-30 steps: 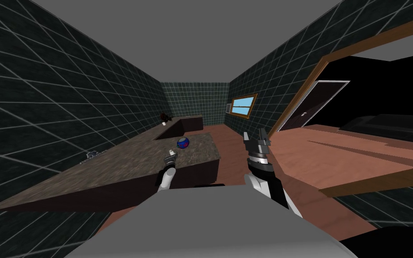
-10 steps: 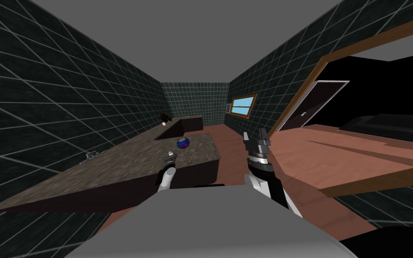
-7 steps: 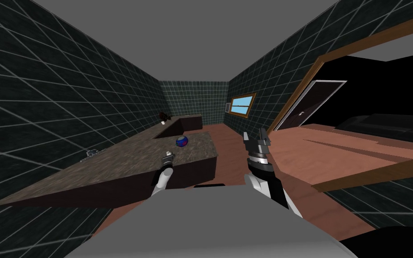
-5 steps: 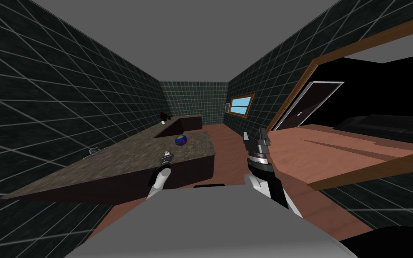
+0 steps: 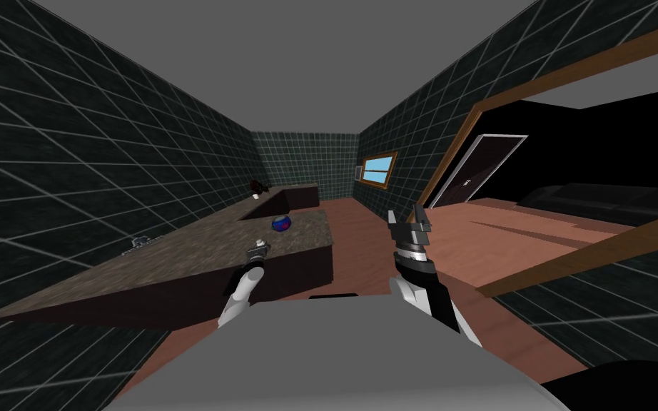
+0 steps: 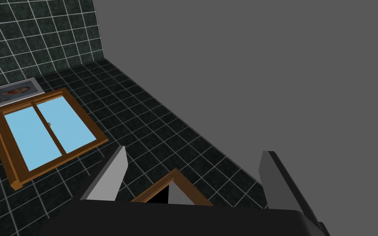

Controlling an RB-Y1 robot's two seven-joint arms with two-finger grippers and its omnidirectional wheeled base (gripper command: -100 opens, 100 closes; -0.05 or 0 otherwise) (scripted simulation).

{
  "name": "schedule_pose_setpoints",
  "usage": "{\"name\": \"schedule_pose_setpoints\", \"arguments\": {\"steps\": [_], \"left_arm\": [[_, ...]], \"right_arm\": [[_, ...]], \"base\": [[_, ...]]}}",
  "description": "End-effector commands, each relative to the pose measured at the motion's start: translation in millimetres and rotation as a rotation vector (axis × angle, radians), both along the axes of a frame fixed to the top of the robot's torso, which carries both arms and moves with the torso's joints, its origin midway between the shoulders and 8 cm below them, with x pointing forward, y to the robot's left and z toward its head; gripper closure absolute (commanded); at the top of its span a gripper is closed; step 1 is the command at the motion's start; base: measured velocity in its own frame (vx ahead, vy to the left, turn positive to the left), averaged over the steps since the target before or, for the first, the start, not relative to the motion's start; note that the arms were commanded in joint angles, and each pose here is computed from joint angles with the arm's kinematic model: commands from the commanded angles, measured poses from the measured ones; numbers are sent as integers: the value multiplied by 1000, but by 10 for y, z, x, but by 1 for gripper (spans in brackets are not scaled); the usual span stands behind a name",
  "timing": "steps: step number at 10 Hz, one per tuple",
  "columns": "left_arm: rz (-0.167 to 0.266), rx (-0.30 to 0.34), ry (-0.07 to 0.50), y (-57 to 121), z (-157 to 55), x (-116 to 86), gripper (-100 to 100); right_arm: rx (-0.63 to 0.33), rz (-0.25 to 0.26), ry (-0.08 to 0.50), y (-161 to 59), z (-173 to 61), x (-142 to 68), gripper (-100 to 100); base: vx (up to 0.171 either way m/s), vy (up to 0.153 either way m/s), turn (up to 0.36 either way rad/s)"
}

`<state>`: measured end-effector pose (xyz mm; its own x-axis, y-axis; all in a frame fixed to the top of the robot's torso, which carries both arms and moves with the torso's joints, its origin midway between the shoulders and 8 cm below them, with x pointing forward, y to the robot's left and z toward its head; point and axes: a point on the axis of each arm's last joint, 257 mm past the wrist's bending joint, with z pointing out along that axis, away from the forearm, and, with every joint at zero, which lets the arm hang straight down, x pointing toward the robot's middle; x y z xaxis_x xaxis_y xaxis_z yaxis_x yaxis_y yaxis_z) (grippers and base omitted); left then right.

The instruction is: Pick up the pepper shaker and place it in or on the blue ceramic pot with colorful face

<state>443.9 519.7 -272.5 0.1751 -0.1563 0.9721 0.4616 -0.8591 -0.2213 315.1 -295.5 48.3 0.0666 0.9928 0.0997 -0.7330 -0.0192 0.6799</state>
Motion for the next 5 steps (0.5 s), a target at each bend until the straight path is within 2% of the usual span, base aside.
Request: {"name": "schedule_pose_setpoints", "arguments": {"steps": [1, 5], "left_arm": [[-3, -6, 1, 52, 45, 6, 100], [-7, -30, 1, 134, 127, 23, 100]], "right_arm": [[0, 0, 0, 0, 0, 0, 0], [0, 0, 0, 0, 0, 0, 0]], "base": [[0, -116, -39], [27, -99, -41]]}}
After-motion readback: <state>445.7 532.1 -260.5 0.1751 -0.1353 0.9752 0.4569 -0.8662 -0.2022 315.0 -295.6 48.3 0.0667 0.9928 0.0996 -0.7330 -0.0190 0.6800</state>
